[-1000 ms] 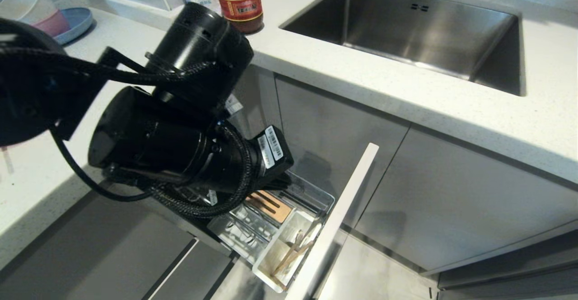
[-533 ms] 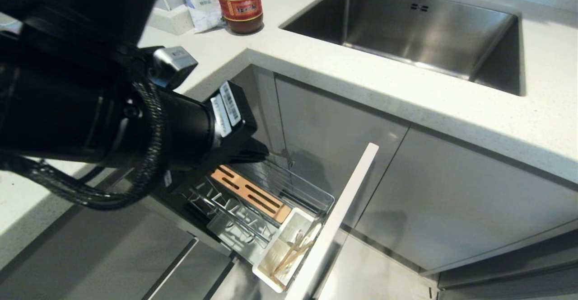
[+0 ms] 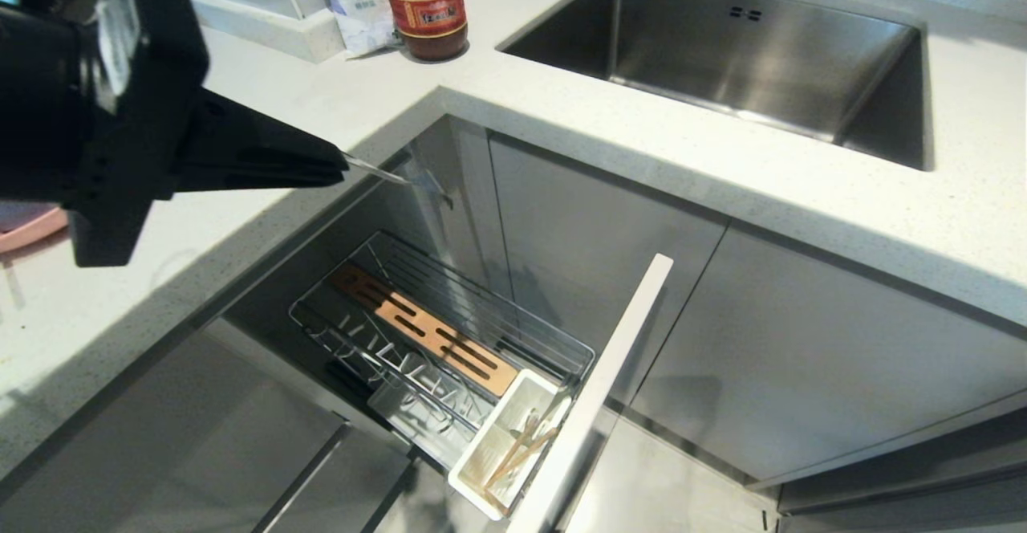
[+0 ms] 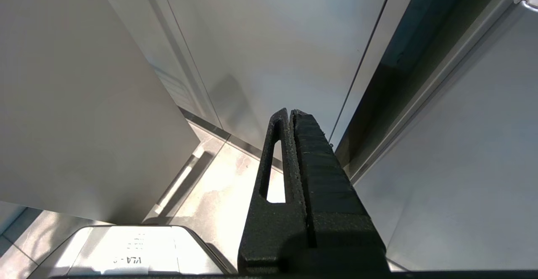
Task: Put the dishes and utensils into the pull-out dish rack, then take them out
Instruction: Take the fork out of the cupboard
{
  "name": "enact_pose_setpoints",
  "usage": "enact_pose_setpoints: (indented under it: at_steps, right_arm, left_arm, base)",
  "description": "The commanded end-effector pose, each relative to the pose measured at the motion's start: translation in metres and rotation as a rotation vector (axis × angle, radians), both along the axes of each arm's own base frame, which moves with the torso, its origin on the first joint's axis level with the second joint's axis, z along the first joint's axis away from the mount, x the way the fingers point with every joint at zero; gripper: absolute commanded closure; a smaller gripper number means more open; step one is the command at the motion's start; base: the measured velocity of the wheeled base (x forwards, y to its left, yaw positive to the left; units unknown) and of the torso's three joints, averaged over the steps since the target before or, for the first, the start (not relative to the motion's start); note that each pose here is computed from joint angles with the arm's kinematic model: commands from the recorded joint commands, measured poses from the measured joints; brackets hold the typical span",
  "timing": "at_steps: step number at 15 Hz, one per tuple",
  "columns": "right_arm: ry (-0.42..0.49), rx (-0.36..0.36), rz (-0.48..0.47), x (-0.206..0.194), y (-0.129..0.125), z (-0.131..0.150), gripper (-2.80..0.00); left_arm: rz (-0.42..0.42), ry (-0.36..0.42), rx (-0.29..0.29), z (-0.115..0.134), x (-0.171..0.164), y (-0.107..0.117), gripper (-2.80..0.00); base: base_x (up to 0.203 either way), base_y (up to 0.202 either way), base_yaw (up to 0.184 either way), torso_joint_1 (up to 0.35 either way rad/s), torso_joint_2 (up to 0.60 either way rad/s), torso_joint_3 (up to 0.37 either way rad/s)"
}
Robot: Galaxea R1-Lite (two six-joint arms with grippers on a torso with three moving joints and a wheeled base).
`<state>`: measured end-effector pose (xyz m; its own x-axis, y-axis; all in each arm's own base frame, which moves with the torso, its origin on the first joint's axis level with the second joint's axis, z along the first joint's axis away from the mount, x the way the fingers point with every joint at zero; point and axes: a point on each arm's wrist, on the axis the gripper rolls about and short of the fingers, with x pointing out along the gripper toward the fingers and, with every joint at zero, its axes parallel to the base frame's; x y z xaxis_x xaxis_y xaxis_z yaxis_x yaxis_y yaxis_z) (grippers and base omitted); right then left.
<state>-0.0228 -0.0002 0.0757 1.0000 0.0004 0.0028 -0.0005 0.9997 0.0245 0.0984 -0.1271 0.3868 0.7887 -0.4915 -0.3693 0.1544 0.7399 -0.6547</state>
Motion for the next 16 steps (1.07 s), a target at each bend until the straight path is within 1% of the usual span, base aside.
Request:
enact_pose_setpoints:
  at_steps: [1, 2, 4, 5, 7, 9, 13, 16]
  right_arm:
    - [-0.003, 0.000, 0.001, 0.000, 0.000, 0.000, 0.00]
    - [-0.003, 0.000, 0.001, 0.000, 0.000, 0.000, 0.00]
    - [-0.003, 0.000, 0.001, 0.000, 0.000, 0.000, 0.00]
    - [-0.003, 0.000, 0.001, 0.000, 0.000, 0.000, 0.00]
    - [-0.003, 0.000, 0.000, 0.000, 0.000, 0.000, 0.00]
    - [-0.003, 0.000, 0.000, 0.000, 0.000, 0.000, 0.00]
    - [-0.003, 0.000, 0.000, 0.000, 0.000, 0.000, 0.00]
    - [-0.003, 0.000, 0.001, 0.000, 0.000, 0.000, 0.00]
  left_arm:
    - [0.017, -0.058, -0.054, 0.014, -0.014, 0.021, 0.00]
    - [0.031, -0.083, -0.061, 0.018, -0.018, 0.027, 0.00]
    - [0.084, -0.135, -0.059, 0.025, -0.024, 0.038, 0.00]
    - [0.094, -0.146, -0.059, 0.026, -0.025, 0.040, 0.00]
    - [0.154, -0.188, -0.057, 0.032, -0.029, 0.050, 0.00]
    - [0.233, -0.222, -0.035, 0.035, -0.028, 0.058, 0.00]
    - [0.420, -0.285, 0.025, 0.041, -0.024, 0.071, 0.00]
    - [0.510, -0.312, 0.054, 0.042, -0.017, 0.075, 0.00]
  base:
    - [0.000, 0.000, 0.000, 0.000, 0.00, 0.000]
    - [0.000, 0.000, 0.000, 0.000, 0.00, 0.000]
    - [0.000, 0.000, 0.000, 0.000, 0.00, 0.000]
    - [0.000, 0.000, 0.000, 0.000, 0.00, 0.000]
    - [0.000, 0.000, 0.000, 0.000, 0.00, 0.000]
    - [0.000, 0.000, 0.000, 0.000, 0.00, 0.000]
    - [0.000, 0.000, 0.000, 0.000, 0.00, 0.000]
    - [0.000, 0.000, 0.000, 0.000, 0.00, 0.000]
